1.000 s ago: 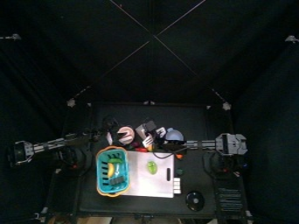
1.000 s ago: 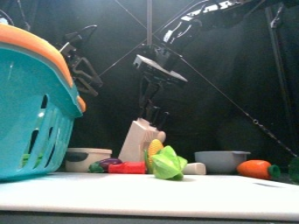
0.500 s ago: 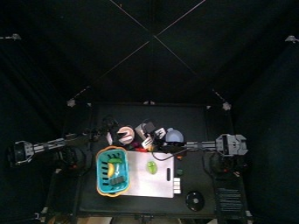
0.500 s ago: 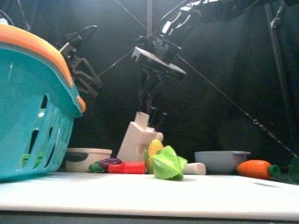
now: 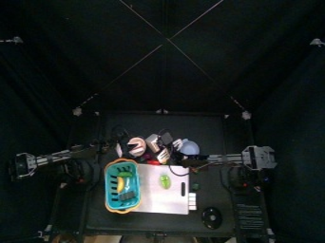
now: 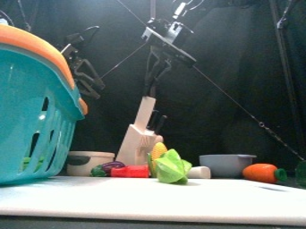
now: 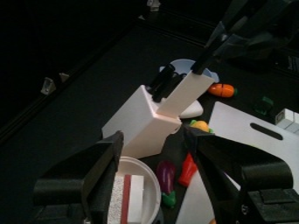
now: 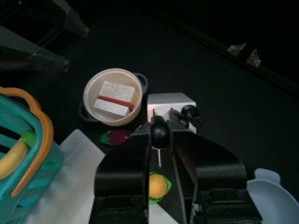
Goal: Grab cleaver handle
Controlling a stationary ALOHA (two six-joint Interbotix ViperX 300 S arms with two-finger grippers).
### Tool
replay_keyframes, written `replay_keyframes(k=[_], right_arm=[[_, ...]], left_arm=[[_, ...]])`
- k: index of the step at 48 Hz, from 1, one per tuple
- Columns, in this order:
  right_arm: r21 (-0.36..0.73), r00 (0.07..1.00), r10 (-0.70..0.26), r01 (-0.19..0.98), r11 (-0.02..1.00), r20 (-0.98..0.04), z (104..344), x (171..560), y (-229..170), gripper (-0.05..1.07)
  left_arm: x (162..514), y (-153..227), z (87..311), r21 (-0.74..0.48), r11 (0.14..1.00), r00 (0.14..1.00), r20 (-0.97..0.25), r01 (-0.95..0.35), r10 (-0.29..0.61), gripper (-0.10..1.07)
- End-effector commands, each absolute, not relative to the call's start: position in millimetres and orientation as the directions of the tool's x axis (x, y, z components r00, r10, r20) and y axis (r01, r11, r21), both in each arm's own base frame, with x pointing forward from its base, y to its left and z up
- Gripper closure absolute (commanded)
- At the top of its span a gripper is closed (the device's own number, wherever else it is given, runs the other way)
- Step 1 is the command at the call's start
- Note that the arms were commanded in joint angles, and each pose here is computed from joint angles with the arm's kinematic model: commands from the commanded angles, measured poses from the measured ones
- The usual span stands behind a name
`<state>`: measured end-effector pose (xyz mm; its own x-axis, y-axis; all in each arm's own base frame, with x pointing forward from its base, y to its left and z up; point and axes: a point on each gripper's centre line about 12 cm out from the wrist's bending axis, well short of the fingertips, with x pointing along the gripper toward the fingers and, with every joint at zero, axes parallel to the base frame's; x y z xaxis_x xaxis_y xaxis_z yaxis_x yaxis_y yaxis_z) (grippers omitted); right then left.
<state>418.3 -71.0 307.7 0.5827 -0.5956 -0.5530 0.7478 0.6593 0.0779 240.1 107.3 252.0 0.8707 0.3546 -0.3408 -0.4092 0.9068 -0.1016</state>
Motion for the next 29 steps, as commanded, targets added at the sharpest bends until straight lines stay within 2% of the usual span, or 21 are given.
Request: replay_keyframes(k=[1, 17, 29], right_arm=[[0.11, 0.616, -0.602, 0.74, 0.664, -0.509, 334, 407, -69, 0.51], [0.14, 0.66, -0.58, 0.709, 0.691, -0.477, 357, 392, -49, 0.51], [0.151, 0.725, -0.536, 0.645, 0.749, -0.433, 371, 358, -21, 0.51]], left_arm=[[241, 109, 257, -0.108, 0.906, 0.875, -0.326, -0.41, 0.358, 0.06], [242, 108, 257, -0.114, 0.905, 0.876, -0.325, -0.411, 0.357, 0.06], [244, 104, 259, -0.118, 0.916, 0.89, -0.312, -0.384, 0.333, 0.06]])
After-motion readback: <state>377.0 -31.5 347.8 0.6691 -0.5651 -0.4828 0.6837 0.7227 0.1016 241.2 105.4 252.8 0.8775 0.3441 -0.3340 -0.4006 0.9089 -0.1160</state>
